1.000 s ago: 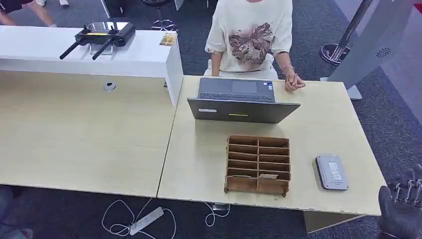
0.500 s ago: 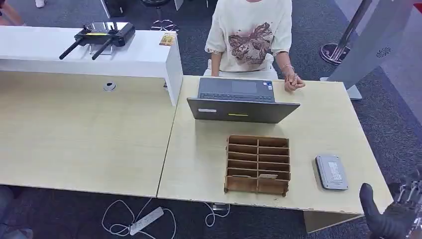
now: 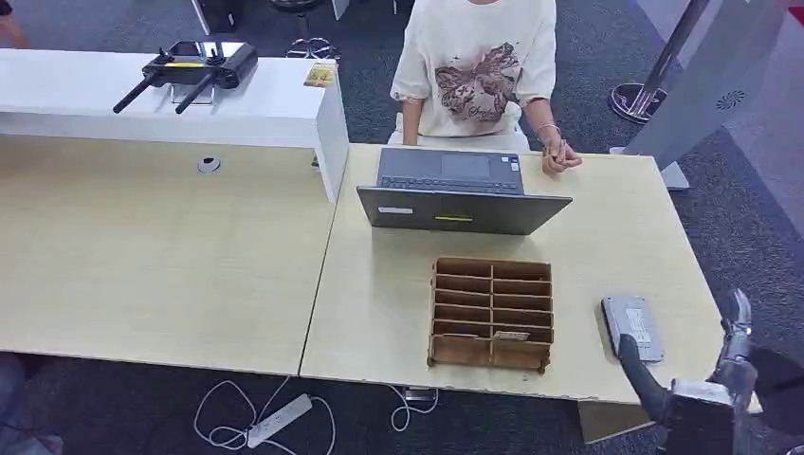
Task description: Pass the card to the sensor for recognition and then transmit it.
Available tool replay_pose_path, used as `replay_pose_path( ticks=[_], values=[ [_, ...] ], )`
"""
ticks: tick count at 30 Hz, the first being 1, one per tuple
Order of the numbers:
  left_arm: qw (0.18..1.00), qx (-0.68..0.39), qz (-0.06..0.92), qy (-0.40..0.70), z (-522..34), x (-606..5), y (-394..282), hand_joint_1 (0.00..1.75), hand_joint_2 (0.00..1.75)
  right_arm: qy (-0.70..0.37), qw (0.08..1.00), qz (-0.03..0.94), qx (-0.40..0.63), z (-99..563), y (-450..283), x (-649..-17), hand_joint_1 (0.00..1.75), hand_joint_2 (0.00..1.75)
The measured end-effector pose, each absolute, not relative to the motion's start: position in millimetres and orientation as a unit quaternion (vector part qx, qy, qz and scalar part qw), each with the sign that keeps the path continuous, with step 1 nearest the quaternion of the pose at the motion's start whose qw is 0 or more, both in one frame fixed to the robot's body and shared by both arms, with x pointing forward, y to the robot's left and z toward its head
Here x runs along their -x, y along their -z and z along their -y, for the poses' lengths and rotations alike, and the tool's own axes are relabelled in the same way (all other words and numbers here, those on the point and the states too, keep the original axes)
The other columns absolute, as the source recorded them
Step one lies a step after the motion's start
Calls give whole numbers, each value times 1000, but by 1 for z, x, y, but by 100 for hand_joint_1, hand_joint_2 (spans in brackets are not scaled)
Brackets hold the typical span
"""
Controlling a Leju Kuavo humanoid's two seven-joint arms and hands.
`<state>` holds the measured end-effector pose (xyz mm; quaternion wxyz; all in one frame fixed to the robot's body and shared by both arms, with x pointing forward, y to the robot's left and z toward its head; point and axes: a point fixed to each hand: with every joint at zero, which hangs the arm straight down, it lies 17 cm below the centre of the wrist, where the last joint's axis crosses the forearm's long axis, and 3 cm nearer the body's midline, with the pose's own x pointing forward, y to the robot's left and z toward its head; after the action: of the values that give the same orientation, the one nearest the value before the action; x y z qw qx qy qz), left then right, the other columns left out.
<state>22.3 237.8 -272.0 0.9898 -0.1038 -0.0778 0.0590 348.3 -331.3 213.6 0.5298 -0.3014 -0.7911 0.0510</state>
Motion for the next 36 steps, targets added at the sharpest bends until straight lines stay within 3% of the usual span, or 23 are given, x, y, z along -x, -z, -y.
replay_pose_path(
  ticks=[13, 24, 36],
  values=[
    [990, 104, 78, -63, -236, -23, 272, 0, 0, -87, 530, 767, 351, 329, -208, -352, 0, 175],
    [990, 105, 75, -62, -236, -19, 272, 0, 0, -64, 549, 784, 282, 322, -199, -356, 0, 175],
    [989, 107, 76, -68, -236, -19, 271, 0, 0, -169, 554, 741, 339, 305, -183, -363, 0, 175]
  ],
)
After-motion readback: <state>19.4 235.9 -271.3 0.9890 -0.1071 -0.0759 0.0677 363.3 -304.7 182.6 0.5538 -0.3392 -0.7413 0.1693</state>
